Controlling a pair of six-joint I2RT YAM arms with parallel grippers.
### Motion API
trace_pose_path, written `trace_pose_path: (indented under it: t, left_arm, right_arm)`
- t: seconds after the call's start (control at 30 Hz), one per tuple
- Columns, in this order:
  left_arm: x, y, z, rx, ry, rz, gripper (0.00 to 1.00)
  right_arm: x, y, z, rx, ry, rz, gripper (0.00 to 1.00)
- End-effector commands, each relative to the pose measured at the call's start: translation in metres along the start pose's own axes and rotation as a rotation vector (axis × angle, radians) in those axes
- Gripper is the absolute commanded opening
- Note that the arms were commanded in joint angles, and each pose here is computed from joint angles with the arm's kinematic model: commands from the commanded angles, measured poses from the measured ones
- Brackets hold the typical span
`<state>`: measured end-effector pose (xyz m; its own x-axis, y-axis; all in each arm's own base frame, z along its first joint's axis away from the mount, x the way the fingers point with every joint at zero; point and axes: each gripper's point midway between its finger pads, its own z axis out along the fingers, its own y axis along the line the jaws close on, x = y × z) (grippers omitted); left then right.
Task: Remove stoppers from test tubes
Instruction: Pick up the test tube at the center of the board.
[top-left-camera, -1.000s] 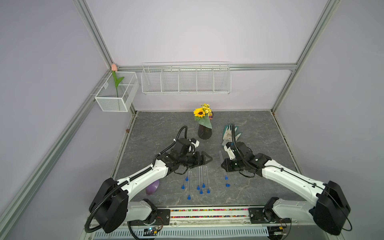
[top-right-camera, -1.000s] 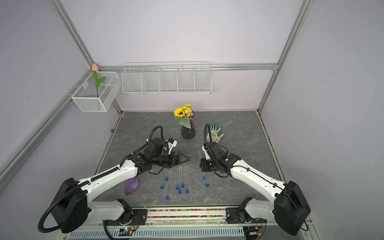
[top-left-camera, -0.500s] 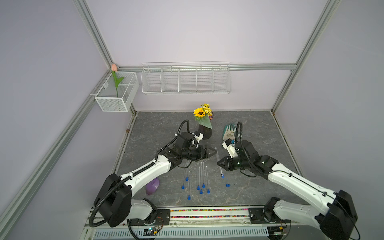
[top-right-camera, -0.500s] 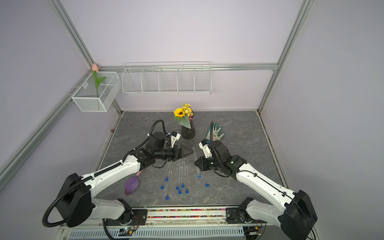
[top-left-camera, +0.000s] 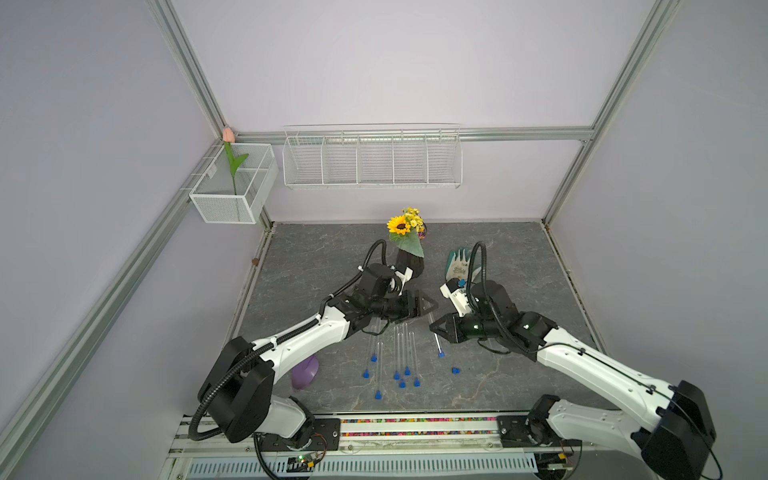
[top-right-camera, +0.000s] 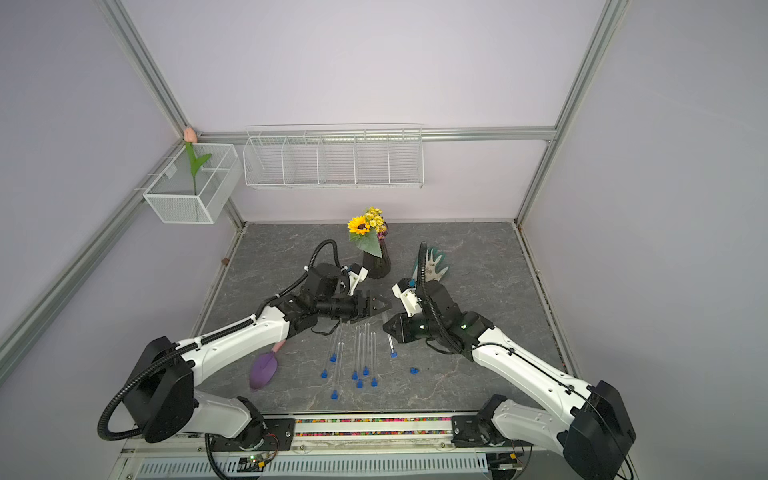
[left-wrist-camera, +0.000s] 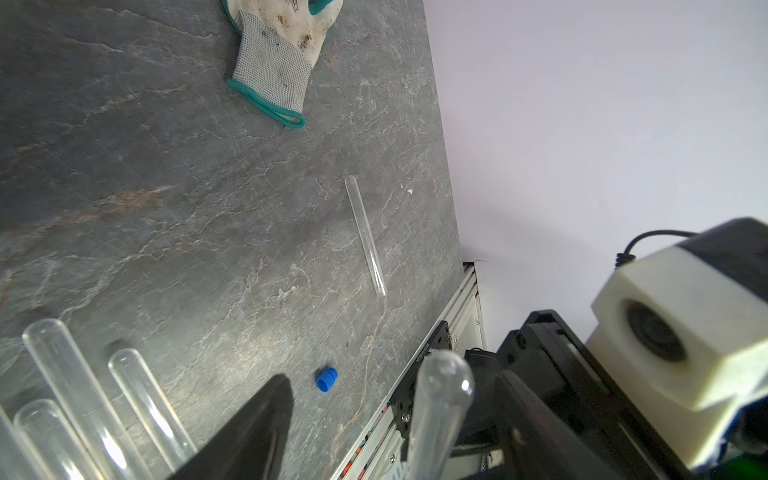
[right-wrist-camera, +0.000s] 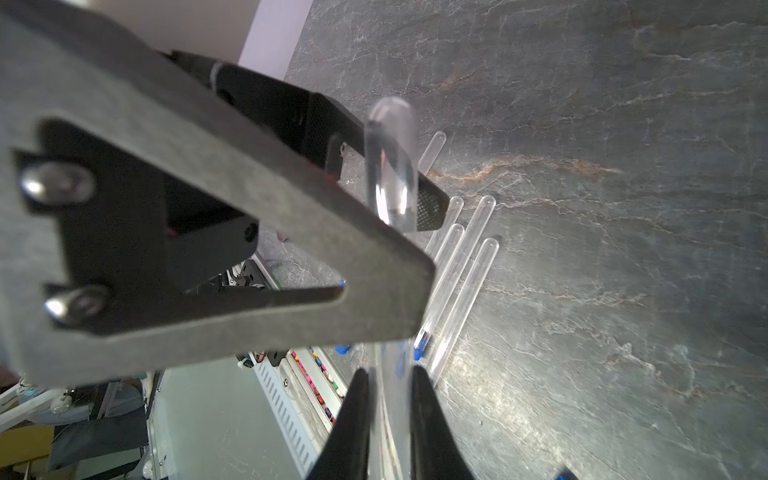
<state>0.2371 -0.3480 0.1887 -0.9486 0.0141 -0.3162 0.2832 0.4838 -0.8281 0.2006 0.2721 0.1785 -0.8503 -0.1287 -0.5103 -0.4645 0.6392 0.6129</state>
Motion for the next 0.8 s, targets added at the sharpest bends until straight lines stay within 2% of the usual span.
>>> trace_pose_path:
  t: [0.0, 0.3, 0.53, 0.77]
  left_arm:
    - [-0.0094, -0.0111, 0.0012, 0.015, -0.018, 0.025, 0.76]
    - [-0.0089, -0.0078, 0.004, -0.009, -0.011, 0.037, 0.67]
    - [-0.0073, -0.0034, 0.004, -0.03, -0.008, 0.044, 0.5]
    - [-0.0044, -0.0011, 0.0051, -0.035, 0.006, 0.039, 0.41]
  right_arm:
    - [-0.0035, 0.0101, -0.0025, -0.033, -0.014, -0.039, 0.16]
    - [-0.0049, 0.0127, -0.0013, -0.033, -0.011, -0.042, 0.16]
    - [-0.0054, 0.012, -0.0017, -0.022, -0.013, -0.041, 0.16]
    - [-0.0043, 0.009, -0.0002, -0.007, -0.011, -0.04, 0.16]
